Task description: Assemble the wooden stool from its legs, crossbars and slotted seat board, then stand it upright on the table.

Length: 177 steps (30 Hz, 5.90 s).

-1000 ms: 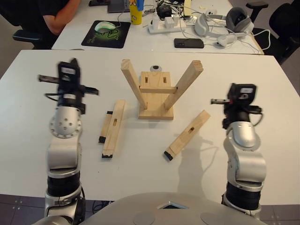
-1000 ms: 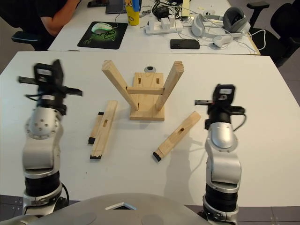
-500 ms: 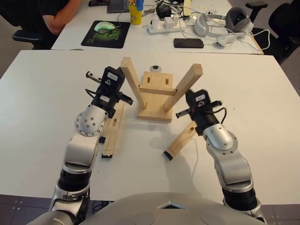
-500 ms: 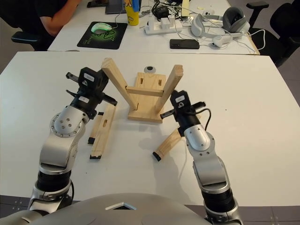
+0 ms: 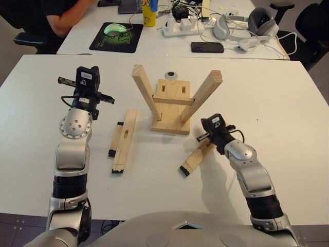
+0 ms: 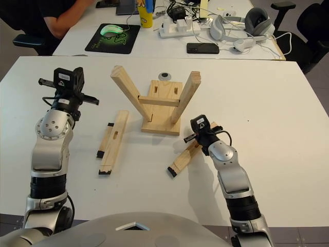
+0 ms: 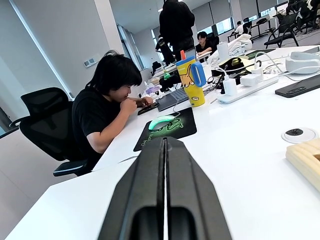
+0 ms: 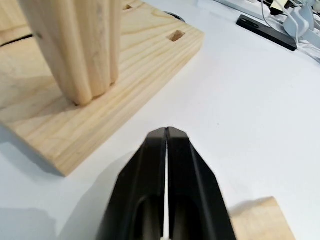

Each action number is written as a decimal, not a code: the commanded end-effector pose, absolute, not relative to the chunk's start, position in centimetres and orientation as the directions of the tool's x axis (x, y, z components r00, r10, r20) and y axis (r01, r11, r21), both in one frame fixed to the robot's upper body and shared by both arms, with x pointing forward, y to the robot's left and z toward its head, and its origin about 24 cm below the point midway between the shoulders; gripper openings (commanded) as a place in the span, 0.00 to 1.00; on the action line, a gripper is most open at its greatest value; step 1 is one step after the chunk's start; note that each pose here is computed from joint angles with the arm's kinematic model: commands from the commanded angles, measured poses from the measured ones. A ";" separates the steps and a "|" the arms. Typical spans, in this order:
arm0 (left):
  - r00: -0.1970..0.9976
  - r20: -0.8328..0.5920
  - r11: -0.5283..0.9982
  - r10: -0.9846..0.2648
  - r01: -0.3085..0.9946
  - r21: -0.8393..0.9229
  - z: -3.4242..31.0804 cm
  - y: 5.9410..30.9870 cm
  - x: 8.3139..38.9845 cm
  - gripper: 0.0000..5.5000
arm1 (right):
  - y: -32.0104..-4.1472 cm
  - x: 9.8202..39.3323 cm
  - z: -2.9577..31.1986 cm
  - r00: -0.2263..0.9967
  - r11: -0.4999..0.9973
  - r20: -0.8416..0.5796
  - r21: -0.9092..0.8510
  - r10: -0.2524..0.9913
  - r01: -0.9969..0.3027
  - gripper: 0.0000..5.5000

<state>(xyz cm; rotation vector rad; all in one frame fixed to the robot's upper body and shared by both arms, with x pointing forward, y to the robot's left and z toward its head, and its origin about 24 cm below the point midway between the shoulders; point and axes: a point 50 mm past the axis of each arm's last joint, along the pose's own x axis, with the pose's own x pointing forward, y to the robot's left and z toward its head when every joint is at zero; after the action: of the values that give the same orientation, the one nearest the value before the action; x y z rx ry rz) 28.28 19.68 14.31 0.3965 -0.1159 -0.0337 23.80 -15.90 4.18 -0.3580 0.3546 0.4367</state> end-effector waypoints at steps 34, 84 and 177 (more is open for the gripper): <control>0.984 0.156 0.949 -0.089 0.036 0.314 15.0 18.6 29.8 0.00 | -17.2 33.7 6.1 0.827 0.753 -0.331 -0.353 0.454 -0.555 0.00; 0.987 0.153 0.957 -0.048 0.001 0.291 14.3 19.8 30.0 0.00 | -11.7 21.6 3.5 0.149 0.360 -0.648 0.207 0.747 -0.910 0.00; 0.982 0.089 0.960 0.169 -0.185 0.211 11.6 21.4 25.0 0.00 | -22.1 22.2 15.8 0.034 0.005 -0.883 -0.036 0.469 -0.999 0.52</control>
<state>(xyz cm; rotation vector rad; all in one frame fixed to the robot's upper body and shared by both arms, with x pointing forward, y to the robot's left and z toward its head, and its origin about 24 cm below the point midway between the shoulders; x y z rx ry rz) 24.73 21.68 11.44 0.2252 -0.0692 0.1867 22.27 -21.90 15.99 -0.8120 0.7845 1.3570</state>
